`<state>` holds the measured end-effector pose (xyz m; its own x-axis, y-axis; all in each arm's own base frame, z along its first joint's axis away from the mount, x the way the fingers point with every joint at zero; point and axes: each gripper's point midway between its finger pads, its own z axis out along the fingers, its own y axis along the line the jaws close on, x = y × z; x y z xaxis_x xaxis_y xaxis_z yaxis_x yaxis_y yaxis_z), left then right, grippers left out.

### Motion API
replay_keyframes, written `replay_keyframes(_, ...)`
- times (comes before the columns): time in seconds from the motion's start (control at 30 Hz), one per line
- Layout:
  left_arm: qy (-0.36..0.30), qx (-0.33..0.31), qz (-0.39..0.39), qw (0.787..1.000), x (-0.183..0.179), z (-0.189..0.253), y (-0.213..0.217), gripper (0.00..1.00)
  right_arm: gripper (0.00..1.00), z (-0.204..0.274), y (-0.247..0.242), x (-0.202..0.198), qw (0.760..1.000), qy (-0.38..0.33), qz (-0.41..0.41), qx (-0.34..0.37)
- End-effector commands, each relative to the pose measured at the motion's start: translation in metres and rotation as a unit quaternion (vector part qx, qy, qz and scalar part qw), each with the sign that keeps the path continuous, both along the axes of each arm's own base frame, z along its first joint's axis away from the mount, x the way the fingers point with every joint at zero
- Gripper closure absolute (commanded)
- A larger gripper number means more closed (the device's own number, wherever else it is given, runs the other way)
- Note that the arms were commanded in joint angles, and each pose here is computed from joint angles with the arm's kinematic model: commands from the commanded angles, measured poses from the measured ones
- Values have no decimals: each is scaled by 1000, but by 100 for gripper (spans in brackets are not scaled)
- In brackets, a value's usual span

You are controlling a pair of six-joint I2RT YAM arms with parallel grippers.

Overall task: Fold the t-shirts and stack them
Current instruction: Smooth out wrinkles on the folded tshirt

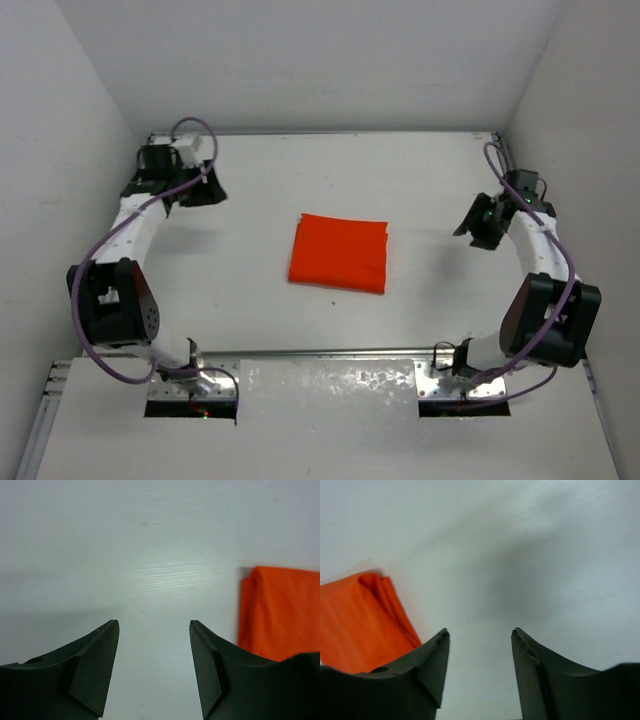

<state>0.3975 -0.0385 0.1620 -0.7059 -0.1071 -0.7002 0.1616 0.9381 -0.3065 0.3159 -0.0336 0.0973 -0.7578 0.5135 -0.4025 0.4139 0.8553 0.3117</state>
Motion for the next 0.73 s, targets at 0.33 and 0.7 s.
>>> replay_keyframes(0.33,25,56,132,989,-28,-23,95,44,35,-1,-30,-37,999,10,-34,6)
replay_keyframes(0.7,17,47,124,991,-28,-18,91,44,29,11,-21,-31,998,-63,-21,7)
